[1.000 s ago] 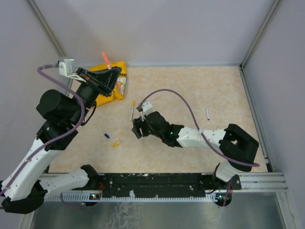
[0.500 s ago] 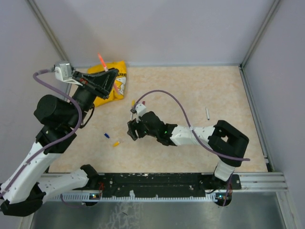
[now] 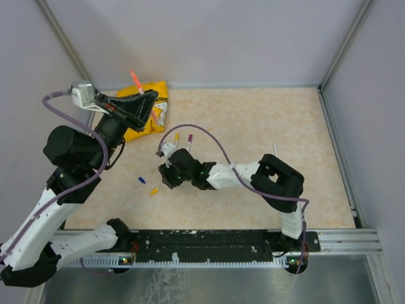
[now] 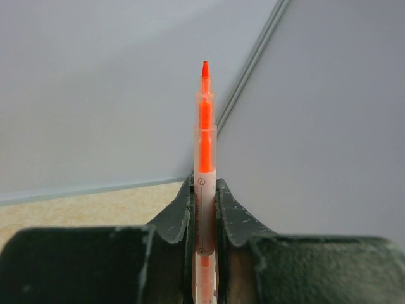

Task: Insert the pens into the pen caps
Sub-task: Move the pen cap to the center of the board.

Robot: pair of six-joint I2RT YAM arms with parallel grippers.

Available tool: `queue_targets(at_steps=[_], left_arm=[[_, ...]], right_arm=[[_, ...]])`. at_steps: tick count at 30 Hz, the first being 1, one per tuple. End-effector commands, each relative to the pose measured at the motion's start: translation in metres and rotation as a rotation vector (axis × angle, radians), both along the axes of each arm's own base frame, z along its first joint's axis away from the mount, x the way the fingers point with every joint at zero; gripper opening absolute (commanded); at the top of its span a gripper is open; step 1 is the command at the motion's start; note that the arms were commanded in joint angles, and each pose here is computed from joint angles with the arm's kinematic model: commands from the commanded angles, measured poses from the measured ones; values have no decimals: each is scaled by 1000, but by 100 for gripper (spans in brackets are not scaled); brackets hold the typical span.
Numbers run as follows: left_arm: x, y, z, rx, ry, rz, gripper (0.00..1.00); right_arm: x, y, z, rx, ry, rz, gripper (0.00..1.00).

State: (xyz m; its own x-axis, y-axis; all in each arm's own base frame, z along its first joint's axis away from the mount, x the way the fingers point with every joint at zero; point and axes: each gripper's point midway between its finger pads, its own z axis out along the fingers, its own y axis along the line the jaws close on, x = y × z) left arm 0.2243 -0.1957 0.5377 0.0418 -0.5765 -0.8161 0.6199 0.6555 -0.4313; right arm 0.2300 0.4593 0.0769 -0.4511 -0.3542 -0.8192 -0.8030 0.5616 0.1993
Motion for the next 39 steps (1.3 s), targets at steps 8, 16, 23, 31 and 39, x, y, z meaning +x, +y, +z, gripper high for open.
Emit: queue_targets(at_steps=[8, 16, 23, 31, 39], left_arm=[[-15, 12, 24, -63, -63, -14, 0], [-11, 6, 19, -56, -46, -23, 0], [-12, 12, 9, -49, -37, 0, 0], [-8, 10, 1, -19, -4, 4, 0], [-7, 8, -8, 8, 16, 4, 0]], right_arm=[[-11, 28, -11, -38, 1, 88, 43], [-15, 34, -21, -62, 10, 114, 43], [-14, 35, -31, -103, 8, 120, 41], [-15, 41, -37, -147, -21, 137, 37], [-18, 42, -48, -210, -50, 147, 32]])
